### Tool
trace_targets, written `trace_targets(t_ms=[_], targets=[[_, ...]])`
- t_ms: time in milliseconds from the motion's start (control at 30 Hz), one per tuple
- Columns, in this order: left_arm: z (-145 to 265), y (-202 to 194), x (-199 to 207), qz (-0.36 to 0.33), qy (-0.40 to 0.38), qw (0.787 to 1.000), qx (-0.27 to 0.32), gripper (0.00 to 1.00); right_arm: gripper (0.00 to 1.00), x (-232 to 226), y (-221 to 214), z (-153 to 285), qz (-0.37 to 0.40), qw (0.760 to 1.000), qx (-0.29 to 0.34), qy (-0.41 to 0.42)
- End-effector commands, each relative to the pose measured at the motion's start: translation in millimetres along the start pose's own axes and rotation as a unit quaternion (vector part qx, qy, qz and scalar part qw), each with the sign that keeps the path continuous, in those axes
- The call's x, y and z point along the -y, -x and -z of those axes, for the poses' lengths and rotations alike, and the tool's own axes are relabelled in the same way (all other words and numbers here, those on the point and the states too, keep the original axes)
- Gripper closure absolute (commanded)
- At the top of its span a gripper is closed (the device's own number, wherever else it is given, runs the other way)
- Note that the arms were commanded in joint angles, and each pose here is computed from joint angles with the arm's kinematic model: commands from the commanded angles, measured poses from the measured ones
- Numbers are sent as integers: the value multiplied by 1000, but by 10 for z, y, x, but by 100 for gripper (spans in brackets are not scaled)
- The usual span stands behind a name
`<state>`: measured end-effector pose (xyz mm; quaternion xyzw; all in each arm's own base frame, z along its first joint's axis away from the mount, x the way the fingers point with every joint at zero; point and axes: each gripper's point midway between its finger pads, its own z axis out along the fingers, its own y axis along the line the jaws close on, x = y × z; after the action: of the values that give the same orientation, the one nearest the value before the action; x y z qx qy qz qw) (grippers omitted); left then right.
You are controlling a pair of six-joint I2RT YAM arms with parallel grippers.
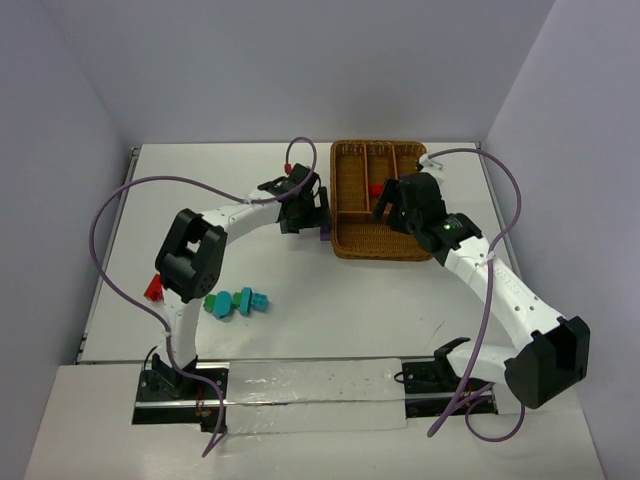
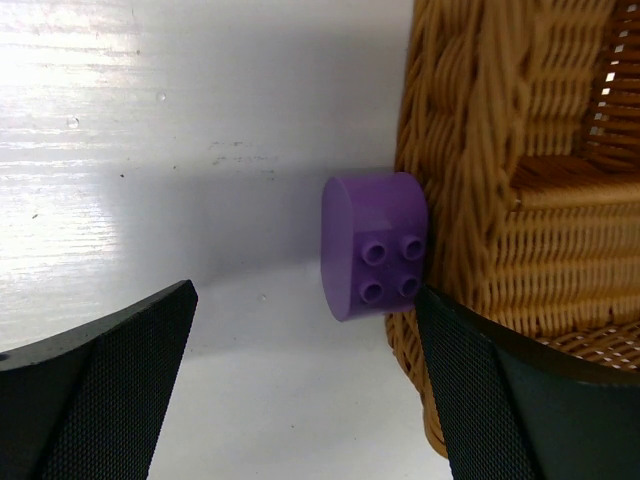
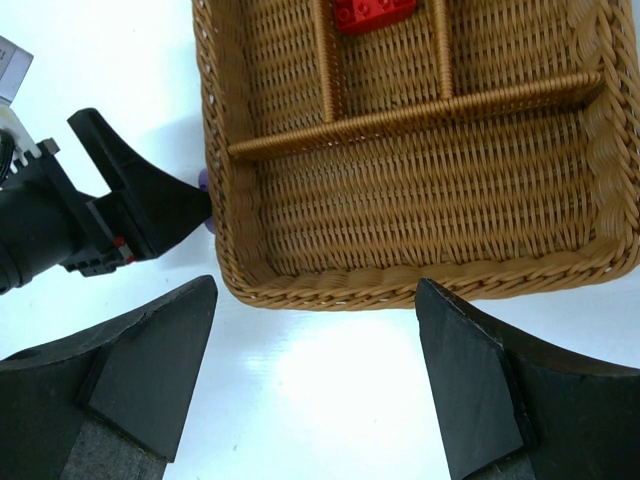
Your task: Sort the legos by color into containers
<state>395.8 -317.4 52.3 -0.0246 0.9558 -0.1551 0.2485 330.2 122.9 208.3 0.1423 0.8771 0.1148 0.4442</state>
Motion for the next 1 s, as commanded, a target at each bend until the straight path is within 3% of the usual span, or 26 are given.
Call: trace_targets(t_ms=[0, 233, 733, 967], targets=[[-47, 111, 88, 4, -6, 1000, 21, 2, 12, 18, -11, 76, 5, 1000, 5, 5], [-129, 40, -63, 7, 28, 999, 15, 3, 12, 32, -33, 89, 3, 1000, 2, 3], [254, 150, -509, -6, 124, 990, 69, 4, 12, -32, -76, 88, 1, 1000, -7, 10], [463, 255, -471, -15, 110, 989, 93, 4, 12, -29, -86, 80, 2, 1000, -7, 8]])
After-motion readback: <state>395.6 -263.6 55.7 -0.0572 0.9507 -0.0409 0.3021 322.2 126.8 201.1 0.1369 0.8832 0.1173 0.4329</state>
